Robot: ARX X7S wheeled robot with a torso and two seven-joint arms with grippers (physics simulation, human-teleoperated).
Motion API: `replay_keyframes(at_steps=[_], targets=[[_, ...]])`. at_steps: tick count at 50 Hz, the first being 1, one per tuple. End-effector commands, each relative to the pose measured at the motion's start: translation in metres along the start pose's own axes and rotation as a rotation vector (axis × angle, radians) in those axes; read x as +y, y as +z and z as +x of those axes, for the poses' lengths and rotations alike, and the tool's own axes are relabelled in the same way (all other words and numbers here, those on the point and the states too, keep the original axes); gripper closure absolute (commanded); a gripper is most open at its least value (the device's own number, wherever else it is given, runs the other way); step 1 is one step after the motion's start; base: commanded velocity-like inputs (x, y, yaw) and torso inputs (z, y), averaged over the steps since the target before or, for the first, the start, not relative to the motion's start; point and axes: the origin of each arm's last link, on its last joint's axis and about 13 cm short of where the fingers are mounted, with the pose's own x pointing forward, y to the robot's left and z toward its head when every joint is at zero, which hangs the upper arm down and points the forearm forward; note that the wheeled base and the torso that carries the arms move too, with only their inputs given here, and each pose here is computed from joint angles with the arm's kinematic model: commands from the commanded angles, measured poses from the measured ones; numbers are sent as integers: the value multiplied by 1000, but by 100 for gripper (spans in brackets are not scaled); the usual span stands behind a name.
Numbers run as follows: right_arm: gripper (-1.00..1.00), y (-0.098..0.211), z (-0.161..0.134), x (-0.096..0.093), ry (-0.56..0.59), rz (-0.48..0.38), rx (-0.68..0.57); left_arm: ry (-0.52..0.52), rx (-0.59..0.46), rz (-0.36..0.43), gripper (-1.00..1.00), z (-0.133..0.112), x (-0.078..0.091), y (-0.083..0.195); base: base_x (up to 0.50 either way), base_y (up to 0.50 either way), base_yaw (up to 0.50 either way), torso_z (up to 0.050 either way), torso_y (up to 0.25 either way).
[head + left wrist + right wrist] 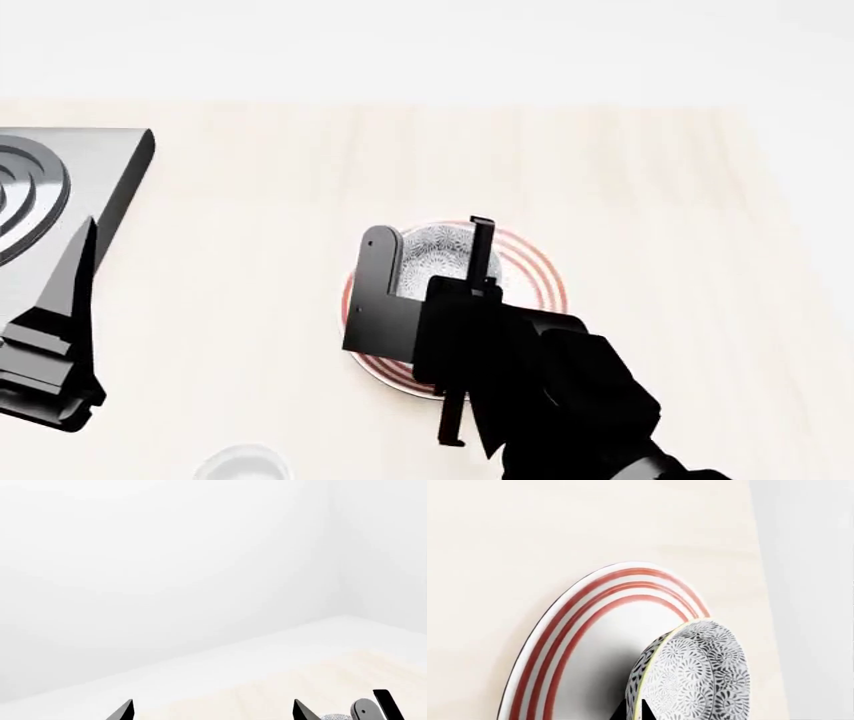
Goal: Pick the akita bowl between the plate and the ramekin and place it on the plate.
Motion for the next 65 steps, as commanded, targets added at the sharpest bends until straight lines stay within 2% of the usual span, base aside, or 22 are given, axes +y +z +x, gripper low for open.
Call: replay_keyframes(at_steps=[1,12,22,37,43,47,49,52,53,59,60,62,63,64,65], targets=[[-100,2,-2,-2,-16,-20,-4,2,-1,1,-100,0,0,0,0,0,0,0,0],[-100,3,-14,-6,-32,-17,-7,4,-7,0,-100,-2,0,4,0,0,0,0,0],[-100,7,-38,-5,-48,-14,-24,2,-18,1,-100,-5,-1,9,0,0,0,0,0],[-100,12,-106,-5,-106,-2,-58,-4,-32,7,-100,-10,-3,15,0,0,0,0,0],[-100,14,-136,0,-138,-18,-93,-8,-40,15,-100,-14,-5,16,0,0,0,0,0],[-100,21,-160,-3,-201,12,-174,3,-71,15,-100,-16,-5,18,0,0,0,0,0],[-100,26,-177,-3,-240,42,-248,25,-155,64,-100,-21,-5,17,0,0,0,0,0],[-100,28,-194,-3,-308,76,-308,41,-175,53,-100,-25,-5,15,0,0,0,0,0],[-100,28,-205,-1,-366,82,-340,61,-201,46,-100,-26,-3,18,0,0,0,0,0],[-100,27,-241,22,-510,143,-485,123,-336,17,-100,-35,6,35,0,0,0,0,0],[-100,26,-243,25,-548,127,-491,130,-359,22,-100,-37,6,36,0,0,0,0,0],[-100,26,-253,34,-599,165,-548,149,-386,4,-100,-42,8,37,0,0,0,0,0],[-100,25,-256,36,-657,172,-566,163,-412,15,-100,-44,9,37,0,0,0,0,0],[-100,24,-259,38,-664,190,-585,173,-430,17,-100,-45,9,38,0,0,0,0,0],[-100,22,-266,40,-727,209,-616,168,-452,19,-100,-49,10,38,0,0,0,0,0]])
